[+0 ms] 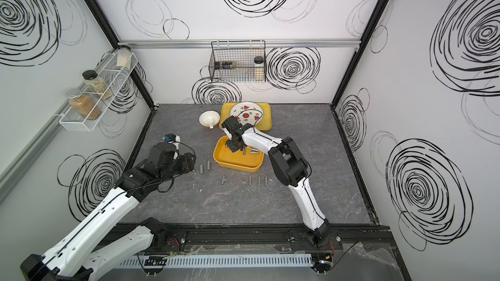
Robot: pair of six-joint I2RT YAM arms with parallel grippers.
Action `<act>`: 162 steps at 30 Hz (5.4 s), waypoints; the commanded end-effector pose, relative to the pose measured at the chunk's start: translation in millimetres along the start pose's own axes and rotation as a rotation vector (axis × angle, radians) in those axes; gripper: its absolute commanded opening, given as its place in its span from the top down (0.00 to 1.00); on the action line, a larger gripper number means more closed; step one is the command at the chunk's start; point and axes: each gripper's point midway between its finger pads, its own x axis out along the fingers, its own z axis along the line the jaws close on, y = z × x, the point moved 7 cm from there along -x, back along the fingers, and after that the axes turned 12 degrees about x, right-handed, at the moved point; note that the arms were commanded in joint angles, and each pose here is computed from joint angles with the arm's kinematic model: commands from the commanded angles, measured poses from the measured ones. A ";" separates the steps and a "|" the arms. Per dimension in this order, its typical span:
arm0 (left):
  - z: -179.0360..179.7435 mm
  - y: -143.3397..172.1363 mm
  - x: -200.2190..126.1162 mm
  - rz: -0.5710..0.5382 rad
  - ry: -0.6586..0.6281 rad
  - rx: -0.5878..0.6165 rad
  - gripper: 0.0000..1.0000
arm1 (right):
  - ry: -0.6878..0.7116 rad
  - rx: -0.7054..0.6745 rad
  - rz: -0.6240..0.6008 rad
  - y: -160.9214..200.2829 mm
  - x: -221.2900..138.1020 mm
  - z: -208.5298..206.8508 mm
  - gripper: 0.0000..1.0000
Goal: Take out the socket from the storage box
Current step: Pick up the socket head from the storage box, then place the socket head at the center of the board.
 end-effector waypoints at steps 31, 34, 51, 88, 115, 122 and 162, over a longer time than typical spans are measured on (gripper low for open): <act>0.3 -5.7 2.7 -0.033 0.015 0.000 0.39 | -0.032 0.110 0.124 25.4 29.2 1.0 0.67; 0.1 -5.5 3.4 -0.029 0.016 0.000 0.39 | 0.004 0.114 0.140 29.6 34.9 -2.3 0.67; 0.4 -4.9 4.1 -0.026 0.015 -0.001 0.39 | -0.088 0.272 -0.026 -9.0 -45.5 1.9 0.81; -0.6 -4.3 3.7 -0.024 0.025 -0.001 0.39 | 0.289 0.859 -0.147 112.2 -116.4 -195.1 0.84; -8.0 -5.5 -3.7 -0.051 0.108 0.020 0.38 | 0.488 1.110 -0.014 185.0 -85.9 -274.0 0.82; -8.4 -5.1 -2.6 -0.046 0.109 0.022 0.38 | 0.478 1.113 -0.004 186.9 -80.9 -273.0 0.79; -8.4 -3.4 3.4 -0.024 0.094 0.024 0.38 | 0.362 1.124 -0.186 157.4 -137.3 -264.6 0.66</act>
